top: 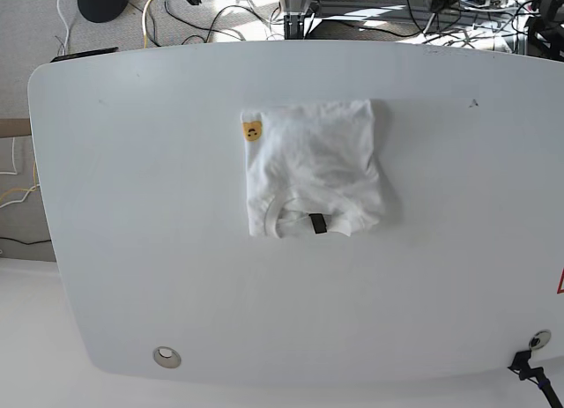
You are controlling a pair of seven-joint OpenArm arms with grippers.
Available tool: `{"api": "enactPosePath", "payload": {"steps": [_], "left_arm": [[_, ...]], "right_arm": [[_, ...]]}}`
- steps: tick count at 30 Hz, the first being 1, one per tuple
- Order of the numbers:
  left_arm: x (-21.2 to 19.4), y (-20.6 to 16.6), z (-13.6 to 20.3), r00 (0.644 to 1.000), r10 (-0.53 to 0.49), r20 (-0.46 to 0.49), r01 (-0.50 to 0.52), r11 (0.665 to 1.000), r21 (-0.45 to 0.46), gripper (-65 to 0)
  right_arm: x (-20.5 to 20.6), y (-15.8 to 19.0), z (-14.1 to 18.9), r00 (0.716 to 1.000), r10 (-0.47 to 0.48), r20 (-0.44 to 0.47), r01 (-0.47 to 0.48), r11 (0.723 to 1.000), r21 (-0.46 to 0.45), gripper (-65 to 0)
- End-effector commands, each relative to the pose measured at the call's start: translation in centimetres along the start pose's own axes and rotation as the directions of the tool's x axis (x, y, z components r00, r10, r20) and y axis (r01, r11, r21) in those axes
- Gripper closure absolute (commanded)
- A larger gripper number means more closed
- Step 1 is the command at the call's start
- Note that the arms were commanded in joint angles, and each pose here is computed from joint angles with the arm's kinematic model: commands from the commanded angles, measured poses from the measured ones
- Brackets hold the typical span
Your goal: Fold the T-shirt properly
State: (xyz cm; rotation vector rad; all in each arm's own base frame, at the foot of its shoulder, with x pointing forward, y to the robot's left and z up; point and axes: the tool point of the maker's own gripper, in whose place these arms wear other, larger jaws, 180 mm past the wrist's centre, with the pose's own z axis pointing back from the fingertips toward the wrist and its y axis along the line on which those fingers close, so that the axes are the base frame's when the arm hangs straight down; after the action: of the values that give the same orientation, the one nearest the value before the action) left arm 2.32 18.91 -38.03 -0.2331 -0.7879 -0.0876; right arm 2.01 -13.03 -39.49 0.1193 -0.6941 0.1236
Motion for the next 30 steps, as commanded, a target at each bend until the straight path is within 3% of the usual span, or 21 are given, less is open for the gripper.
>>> {"api": "enactPosePath", "payload": {"steps": [1,8,11,14,18,23,27,30], "left_arm": [[-0.4,0.0,0.5,1.000,0.026,0.008,-0.026,1.000,0.000,0.0],[-8.8,0.5,2.0,0.968,0.185,-0.167,-0.178,0.982,0.057,0.0],[-11.1,0.4,-0.2,0.953,0.228,-0.200,-0.223,0.974,0.050,0.0],[-13.9,0.0,-3.0,0.939,0.209,-0.275,-0.209,0.978,0.029,0.0],[-17.8,-1.2,-6.4,0.895,0.236,-0.379,-0.250,0.968,0.013,0.0],[-22.0,-3.6,-9.2,0.816,0.277,-0.508,-0.330,0.944,-0.015,0.0],[-22.9,-5.1,-11.4,0.778,0.270,-0.567,-0.356,0.933,-0.044,0.0],[-25.0,-2.8,-11.6,0.730,0.242,-0.639,-0.277,0.960,0.047,0.0]], "right_arm": [[-0.4,-0.1,0.9,1.000,0.002,-0.005,-0.002,1.000,0.002,0.0],[-7.4,-0.2,2.6,0.981,-0.035,-0.191,0.033,0.999,-0.012,0.0],[-10.5,-0.4,0.8,0.967,-0.057,-0.247,0.055,0.998,-0.015,0.0],[-13.0,1.0,-2.0,0.954,-0.061,-0.293,0.070,0.997,0.021,0.0],[-16.2,2.1,-5.7,0.929,-0.057,-0.365,0.084,0.995,0.057,0.0],[-19.4,2.1,-9.2,0.888,-0.084,-0.453,0.111,0.993,0.034,0.0],[-20.3,1.5,-10.9,0.868,-0.090,-0.488,0.114,0.993,0.019,0.0],[-20.7,0.9,-12.3,0.852,-0.094,-0.514,0.113,0.994,0.007,0.0]]}}
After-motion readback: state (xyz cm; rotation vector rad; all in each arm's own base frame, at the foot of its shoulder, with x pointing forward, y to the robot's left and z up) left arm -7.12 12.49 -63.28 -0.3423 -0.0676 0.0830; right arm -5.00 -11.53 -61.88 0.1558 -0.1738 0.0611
